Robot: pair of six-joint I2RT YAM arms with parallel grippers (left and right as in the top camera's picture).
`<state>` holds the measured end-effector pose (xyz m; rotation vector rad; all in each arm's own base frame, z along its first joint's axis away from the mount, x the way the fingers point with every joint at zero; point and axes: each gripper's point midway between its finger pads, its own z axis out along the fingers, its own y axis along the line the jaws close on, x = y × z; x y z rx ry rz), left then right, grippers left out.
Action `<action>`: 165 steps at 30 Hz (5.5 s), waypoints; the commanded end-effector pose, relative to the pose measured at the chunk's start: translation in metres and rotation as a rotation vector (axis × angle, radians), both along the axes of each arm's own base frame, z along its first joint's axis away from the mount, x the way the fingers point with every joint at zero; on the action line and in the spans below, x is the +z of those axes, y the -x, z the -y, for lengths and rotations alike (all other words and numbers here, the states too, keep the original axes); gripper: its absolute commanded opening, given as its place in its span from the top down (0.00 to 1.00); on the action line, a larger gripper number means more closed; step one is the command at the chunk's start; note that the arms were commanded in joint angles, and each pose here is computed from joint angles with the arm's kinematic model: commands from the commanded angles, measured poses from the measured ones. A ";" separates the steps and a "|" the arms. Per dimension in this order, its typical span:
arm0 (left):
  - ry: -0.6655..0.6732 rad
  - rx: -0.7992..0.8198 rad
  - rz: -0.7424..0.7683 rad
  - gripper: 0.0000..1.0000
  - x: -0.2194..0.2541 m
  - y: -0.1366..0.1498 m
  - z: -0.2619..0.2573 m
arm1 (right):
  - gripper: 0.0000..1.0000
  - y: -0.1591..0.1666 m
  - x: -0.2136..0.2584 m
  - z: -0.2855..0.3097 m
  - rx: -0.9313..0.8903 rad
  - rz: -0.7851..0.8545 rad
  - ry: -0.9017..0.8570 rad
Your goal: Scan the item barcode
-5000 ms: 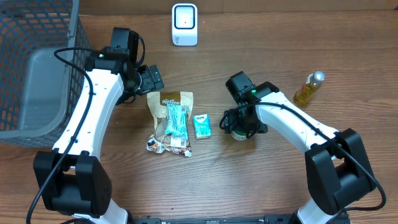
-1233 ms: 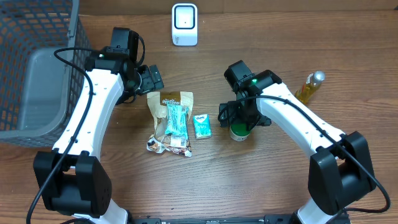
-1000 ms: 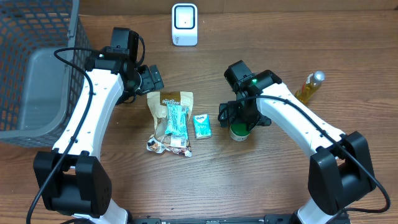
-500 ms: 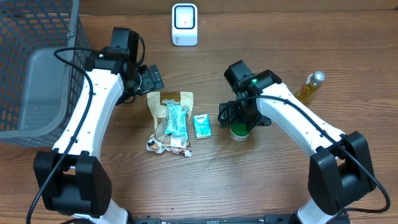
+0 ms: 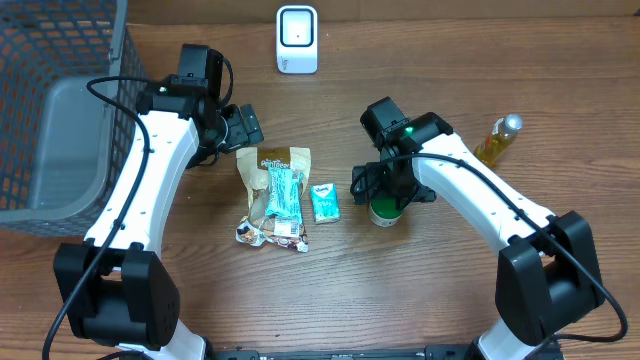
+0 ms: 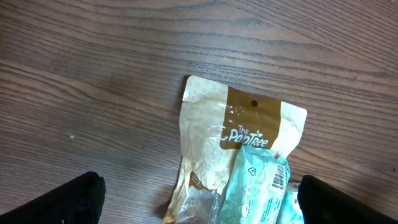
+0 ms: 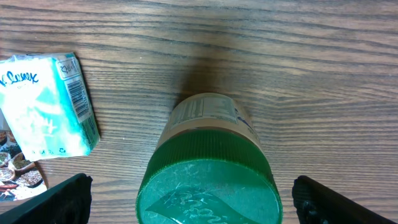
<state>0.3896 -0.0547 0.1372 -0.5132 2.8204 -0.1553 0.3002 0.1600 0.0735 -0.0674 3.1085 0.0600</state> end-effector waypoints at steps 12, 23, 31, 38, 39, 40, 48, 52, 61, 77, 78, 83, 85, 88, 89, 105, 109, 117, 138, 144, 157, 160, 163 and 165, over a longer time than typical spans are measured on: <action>-0.002 -0.012 0.015 0.00 0.004 -0.004 0.001 | 0.00 -0.007 0.009 -0.004 -0.027 0.034 -0.021; -0.002 -0.012 0.015 0.00 0.004 -0.004 0.001 | 0.00 -0.007 0.009 -0.005 -0.028 0.037 -0.023; -0.002 -0.012 0.015 0.00 0.004 -0.004 0.001 | 0.00 -0.007 0.009 -0.005 -0.029 0.036 -0.023; -0.002 -0.012 0.015 0.00 0.004 -0.004 0.001 | 0.00 -0.002 -0.002 -0.002 -0.055 0.022 -0.017; -0.002 -0.012 0.015 0.00 0.004 -0.004 0.001 | 0.00 -0.002 -0.005 -0.002 -0.055 0.024 -0.018; -0.002 -0.012 0.015 0.00 0.004 -0.004 0.001 | 0.00 -0.002 -0.006 -0.002 -0.055 0.026 -0.019; -0.002 -0.012 0.015 0.00 0.004 -0.004 0.001 | 0.00 0.003 -0.018 0.008 -0.057 0.024 0.025; -0.002 -0.012 0.015 0.00 0.004 -0.004 0.001 | 0.00 0.003 -0.019 0.008 -0.057 0.023 0.025; -0.002 -0.012 0.015 0.00 0.004 -0.004 0.001 | 0.00 0.001 -0.019 0.007 -0.057 0.031 0.021; -0.002 -0.012 0.015 0.00 0.004 -0.004 0.001 | 0.00 0.003 -0.019 0.008 -0.057 0.023 0.026; -0.002 -0.012 0.015 0.00 0.004 -0.004 0.001 | 0.00 0.003 -0.019 0.008 -0.057 0.023 0.026; -0.002 -0.012 0.015 0.00 0.004 -0.004 0.001 | 0.00 0.003 -0.019 0.008 -0.057 0.023 0.026; -0.002 -0.012 0.015 0.00 0.004 -0.004 0.001 | 0.00 0.003 -0.019 0.008 -0.057 0.023 0.026; -0.002 -0.012 0.015 0.00 0.004 -0.004 0.001 | 0.00 0.003 -0.019 0.008 -0.057 0.023 0.026; -0.002 -0.012 0.015 0.00 0.004 -0.004 0.001 | 0.00 0.003 -0.019 0.008 -0.057 0.024 0.026; -0.002 -0.012 0.015 0.00 0.004 -0.004 0.001 | 0.00 0.003 -0.019 0.013 -0.110 0.029 0.054; -0.002 -0.012 0.015 0.00 0.004 -0.004 0.001 | 0.00 0.004 -0.021 0.014 -0.131 0.026 0.056; -0.002 -0.012 0.015 0.00 0.004 -0.004 0.001 | 0.00 0.006 -0.032 0.014 -0.134 0.034 0.050; -0.002 -0.012 0.015 0.00 0.004 -0.004 0.001 | 0.20 0.006 -0.040 0.028 -0.140 0.049 0.103; -0.002 -0.012 0.015 0.00 0.004 -0.004 0.001 | 0.00 0.000 -0.039 0.025 -0.141 0.072 0.089; -0.002 -0.012 0.015 0.00 0.004 -0.004 0.001 | 0.15 0.001 -0.039 0.016 -0.094 0.083 0.084; -0.002 -0.012 0.015 0.00 0.004 -0.004 0.001 | 0.15 0.002 -0.039 0.016 -0.084 0.081 0.086; -0.002 -0.012 0.015 0.00 0.004 -0.004 0.001 | 0.15 0.003 -0.040 0.017 -0.083 0.075 0.090; -0.002 -0.012 0.015 0.00 0.004 -0.004 0.001 | 0.16 0.004 -0.040 0.017 -0.083 0.074 0.090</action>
